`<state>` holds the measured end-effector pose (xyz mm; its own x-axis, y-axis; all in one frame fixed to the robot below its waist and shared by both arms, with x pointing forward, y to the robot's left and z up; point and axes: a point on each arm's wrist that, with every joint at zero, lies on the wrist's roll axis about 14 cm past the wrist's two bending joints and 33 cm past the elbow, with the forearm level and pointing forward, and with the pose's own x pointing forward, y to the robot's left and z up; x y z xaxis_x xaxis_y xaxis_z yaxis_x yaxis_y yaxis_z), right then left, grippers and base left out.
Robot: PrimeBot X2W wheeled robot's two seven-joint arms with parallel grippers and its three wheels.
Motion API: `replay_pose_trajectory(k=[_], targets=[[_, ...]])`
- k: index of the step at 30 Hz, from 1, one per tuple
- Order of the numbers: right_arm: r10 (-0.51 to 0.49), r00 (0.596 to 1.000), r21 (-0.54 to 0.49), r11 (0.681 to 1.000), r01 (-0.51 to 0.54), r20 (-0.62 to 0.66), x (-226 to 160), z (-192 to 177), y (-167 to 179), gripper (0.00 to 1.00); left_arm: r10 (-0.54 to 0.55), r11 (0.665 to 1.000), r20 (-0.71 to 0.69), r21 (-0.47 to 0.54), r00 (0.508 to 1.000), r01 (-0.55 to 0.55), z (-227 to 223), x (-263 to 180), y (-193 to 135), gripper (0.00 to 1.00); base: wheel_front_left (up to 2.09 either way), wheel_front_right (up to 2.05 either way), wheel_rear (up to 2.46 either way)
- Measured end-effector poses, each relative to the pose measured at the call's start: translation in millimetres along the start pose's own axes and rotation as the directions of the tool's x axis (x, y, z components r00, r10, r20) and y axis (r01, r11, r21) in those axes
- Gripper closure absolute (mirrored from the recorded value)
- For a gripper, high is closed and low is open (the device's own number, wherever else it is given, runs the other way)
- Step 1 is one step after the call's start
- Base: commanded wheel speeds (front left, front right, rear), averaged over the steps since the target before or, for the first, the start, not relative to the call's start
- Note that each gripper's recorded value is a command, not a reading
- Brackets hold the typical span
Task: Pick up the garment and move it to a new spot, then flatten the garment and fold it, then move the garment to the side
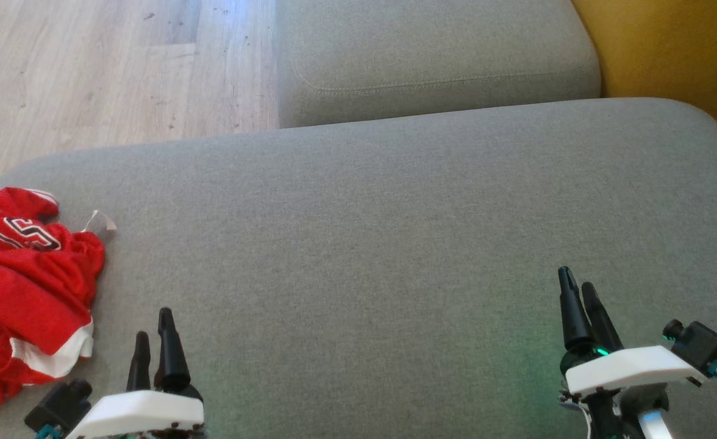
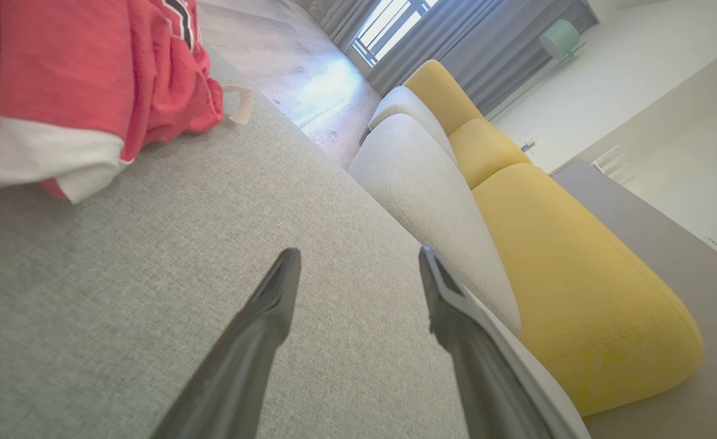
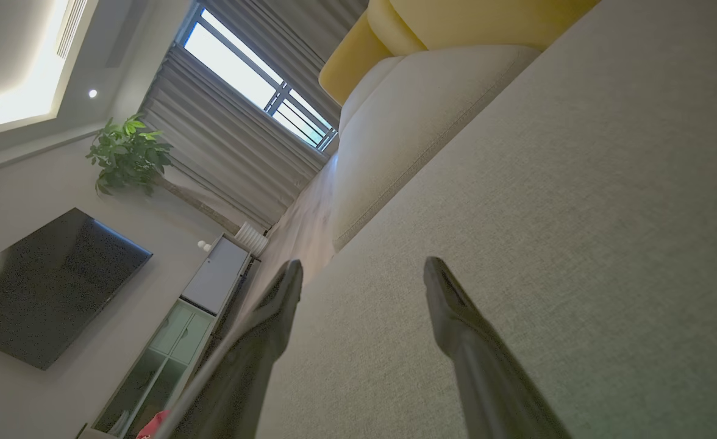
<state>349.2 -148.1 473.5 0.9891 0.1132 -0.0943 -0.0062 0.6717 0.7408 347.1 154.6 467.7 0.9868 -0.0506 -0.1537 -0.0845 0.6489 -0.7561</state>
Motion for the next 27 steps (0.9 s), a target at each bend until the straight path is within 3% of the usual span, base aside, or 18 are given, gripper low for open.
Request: replay_pose_trajectory(k=[13, 27], targets=[[0.072, 0.997, -0.187, 0.98, -0.072, -0.006, -1, -4, 21, 0.0, -0.046, 0.983, 0.039, 0.178, 0.998, 0.038, 5, -4, -14, 0.0, 0.0, 0.0, 0.0], [0.128, 0.992, -0.368, 0.922, -0.118, 0.002, -4, -4, 34, 0.0, -0.082, 0.937, 0.059, 0.345, 0.995, 0.056, 4, -10, -21, 0.0, 0.0, 0.0, 0.0]])
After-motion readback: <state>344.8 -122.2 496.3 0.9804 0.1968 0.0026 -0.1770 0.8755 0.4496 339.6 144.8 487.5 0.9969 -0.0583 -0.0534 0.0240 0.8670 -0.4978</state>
